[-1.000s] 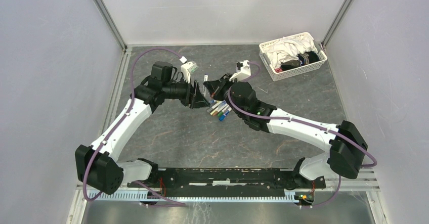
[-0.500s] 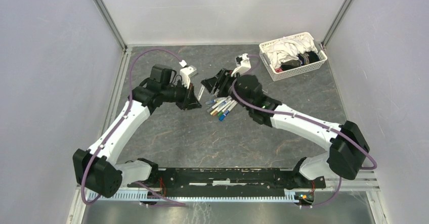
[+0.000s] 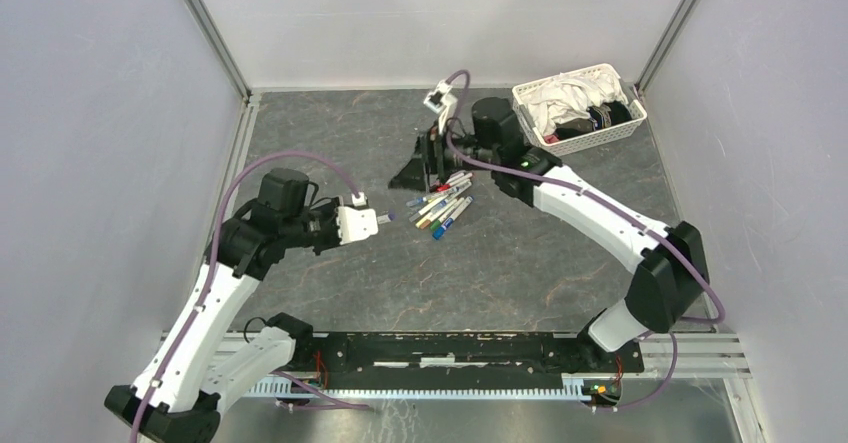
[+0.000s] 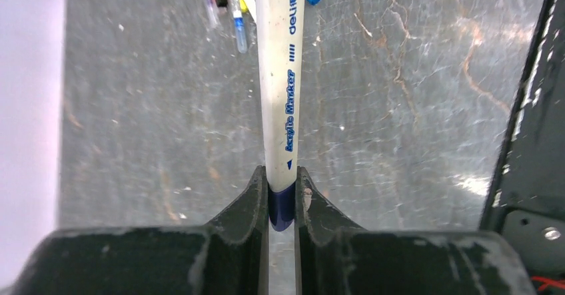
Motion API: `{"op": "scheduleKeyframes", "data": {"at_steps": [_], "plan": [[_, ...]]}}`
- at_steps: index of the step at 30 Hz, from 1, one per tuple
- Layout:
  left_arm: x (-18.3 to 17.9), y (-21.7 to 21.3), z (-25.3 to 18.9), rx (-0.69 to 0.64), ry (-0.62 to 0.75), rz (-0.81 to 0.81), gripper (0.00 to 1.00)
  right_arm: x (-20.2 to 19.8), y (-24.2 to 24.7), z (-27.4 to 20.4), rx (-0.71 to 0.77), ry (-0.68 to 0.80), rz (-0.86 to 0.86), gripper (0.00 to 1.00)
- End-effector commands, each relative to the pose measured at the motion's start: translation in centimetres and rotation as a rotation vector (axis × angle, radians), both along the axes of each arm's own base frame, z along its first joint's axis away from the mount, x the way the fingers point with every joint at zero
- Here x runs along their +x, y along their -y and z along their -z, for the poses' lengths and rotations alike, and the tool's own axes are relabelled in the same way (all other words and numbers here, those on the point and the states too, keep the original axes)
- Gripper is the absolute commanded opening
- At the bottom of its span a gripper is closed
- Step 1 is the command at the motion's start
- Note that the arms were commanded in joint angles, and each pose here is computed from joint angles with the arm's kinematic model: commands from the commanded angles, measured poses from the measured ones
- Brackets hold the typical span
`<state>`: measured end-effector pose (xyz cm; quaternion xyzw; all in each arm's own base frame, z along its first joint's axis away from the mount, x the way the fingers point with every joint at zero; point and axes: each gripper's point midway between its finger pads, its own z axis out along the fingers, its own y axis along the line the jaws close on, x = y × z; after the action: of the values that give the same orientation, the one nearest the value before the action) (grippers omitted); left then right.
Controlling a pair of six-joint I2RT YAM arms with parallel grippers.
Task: Open the pen caps
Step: Pick up the pen from the center of the board.
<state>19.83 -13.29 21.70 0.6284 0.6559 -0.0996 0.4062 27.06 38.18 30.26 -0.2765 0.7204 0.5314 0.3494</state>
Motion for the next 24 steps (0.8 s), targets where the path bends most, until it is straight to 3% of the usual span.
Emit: {"op": "scheduleKeyframes", "data": {"at_steps": [1,14,19,24], "plan": [[0.5,-0.2,-0.2,0.127,0.169,0.19,0.02,-4.8,-1.9,2.1,-0.05,-0.059,-0.239,0.8],[0.6,-0.6,0.9,0.259,0.304,0.347,0.02,-8.1,-4.7,4.1,-0.063,-0.154,-0.382,0.75],[0.7,-0.5,1.1,0.276,0.314,0.367,0.02,-9.3,-5.8,4.9,-0.071,-0.18,-0.421,0.69],[0.9,-0.4,1.2,0.288,0.304,0.371,0.03,-10.0,-6.7,5.1,-0.073,-0.19,-0.44,0.57]]}}
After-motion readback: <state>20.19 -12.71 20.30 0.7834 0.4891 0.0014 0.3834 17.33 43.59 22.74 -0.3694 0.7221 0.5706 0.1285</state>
